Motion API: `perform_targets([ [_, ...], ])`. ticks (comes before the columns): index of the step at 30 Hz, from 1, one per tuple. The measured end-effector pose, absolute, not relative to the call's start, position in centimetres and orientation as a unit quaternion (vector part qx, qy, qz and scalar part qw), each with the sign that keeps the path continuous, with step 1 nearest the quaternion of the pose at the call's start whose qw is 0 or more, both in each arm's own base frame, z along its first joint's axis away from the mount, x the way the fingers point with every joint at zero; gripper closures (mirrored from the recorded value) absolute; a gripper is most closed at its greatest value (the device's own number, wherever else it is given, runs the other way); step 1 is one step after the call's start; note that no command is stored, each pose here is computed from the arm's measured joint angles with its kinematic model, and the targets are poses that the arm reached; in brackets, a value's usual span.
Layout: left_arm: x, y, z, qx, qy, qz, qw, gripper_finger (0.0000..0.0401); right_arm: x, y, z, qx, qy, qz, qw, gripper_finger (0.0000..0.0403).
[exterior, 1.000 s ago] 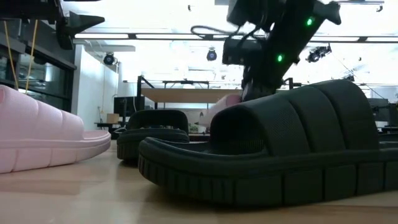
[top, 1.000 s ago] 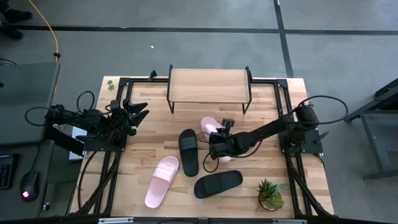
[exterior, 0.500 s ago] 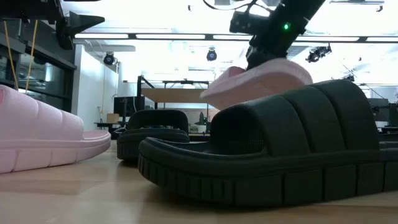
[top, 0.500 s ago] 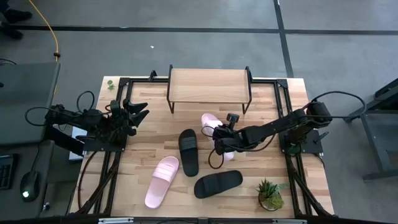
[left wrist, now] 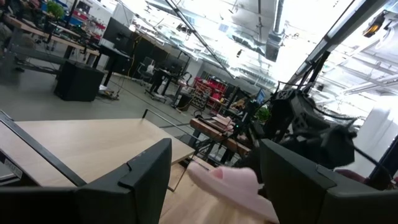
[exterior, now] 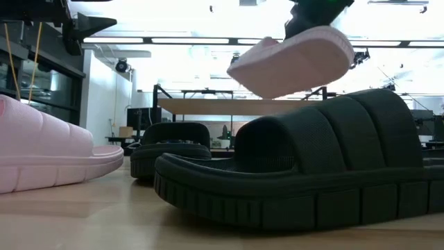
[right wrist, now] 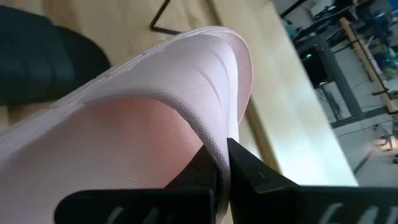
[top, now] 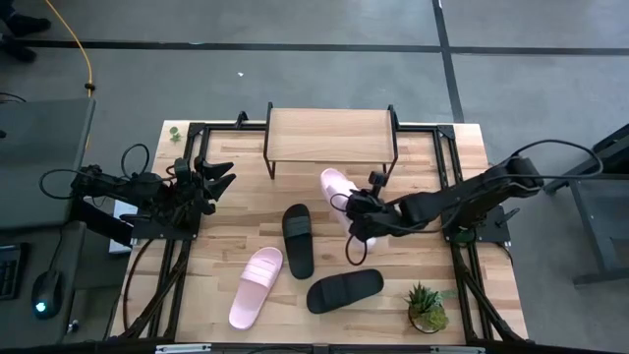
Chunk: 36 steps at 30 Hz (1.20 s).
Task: Pick and place slides into the shelf
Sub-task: Put the top pink slides on the shelf
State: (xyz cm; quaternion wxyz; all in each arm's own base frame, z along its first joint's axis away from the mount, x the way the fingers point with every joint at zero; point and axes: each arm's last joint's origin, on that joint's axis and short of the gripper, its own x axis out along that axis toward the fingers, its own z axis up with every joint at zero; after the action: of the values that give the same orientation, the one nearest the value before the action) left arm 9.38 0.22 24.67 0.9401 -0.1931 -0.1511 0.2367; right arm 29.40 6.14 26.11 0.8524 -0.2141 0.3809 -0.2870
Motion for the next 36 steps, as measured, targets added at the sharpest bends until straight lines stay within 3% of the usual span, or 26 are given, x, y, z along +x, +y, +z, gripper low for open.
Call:
perform_targets([
  [24,9.5,0.3,24.1,-0.160,-0.118,0.256,0.946,0.0176,28.2,-1.2,27.3,-0.244,0.448,-0.366,0.778,0.0403],
  [36,9.3,0.5,24.3,-0.092,-0.109,0.304,0.942,0.0176,29.3,-7.4,28.6,-0.267,0.431,-0.366,0.780,0.0403],
])
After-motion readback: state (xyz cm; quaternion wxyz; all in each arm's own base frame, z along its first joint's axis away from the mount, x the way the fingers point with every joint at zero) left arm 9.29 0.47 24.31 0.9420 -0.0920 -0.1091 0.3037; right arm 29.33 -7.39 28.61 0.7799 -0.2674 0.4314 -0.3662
